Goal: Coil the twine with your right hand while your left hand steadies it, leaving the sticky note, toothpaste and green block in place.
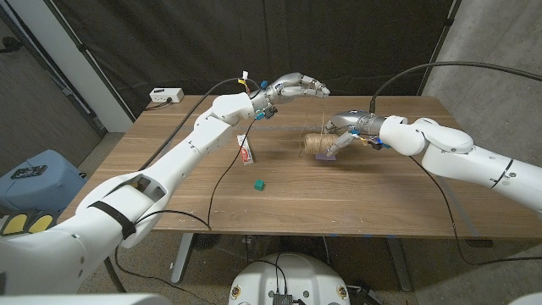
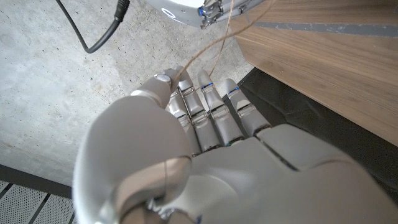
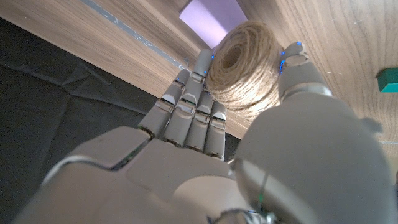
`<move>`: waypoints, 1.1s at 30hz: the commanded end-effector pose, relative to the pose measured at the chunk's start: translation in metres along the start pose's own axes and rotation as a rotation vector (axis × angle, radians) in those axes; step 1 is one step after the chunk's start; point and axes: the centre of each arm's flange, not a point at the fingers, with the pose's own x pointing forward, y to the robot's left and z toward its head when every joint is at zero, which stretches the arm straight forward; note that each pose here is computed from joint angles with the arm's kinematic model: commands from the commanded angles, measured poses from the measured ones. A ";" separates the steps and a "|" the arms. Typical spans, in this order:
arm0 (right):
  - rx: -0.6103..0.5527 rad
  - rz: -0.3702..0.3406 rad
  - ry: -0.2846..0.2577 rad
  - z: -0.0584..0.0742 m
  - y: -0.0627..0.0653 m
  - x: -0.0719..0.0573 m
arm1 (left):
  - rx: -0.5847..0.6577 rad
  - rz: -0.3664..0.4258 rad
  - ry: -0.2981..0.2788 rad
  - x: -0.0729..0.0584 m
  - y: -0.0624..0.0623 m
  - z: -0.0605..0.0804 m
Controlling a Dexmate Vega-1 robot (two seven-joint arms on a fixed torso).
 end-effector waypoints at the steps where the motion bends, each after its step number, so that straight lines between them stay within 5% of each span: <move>1: -0.017 -0.027 -0.067 0.019 -0.006 -0.007 | 0.019 0.022 0.000 0.001 0.010 0.000; 33: -0.008 -0.054 -0.100 0.024 -0.011 -0.011 | 0.001 0.034 0.011 0.006 0.015 -0.008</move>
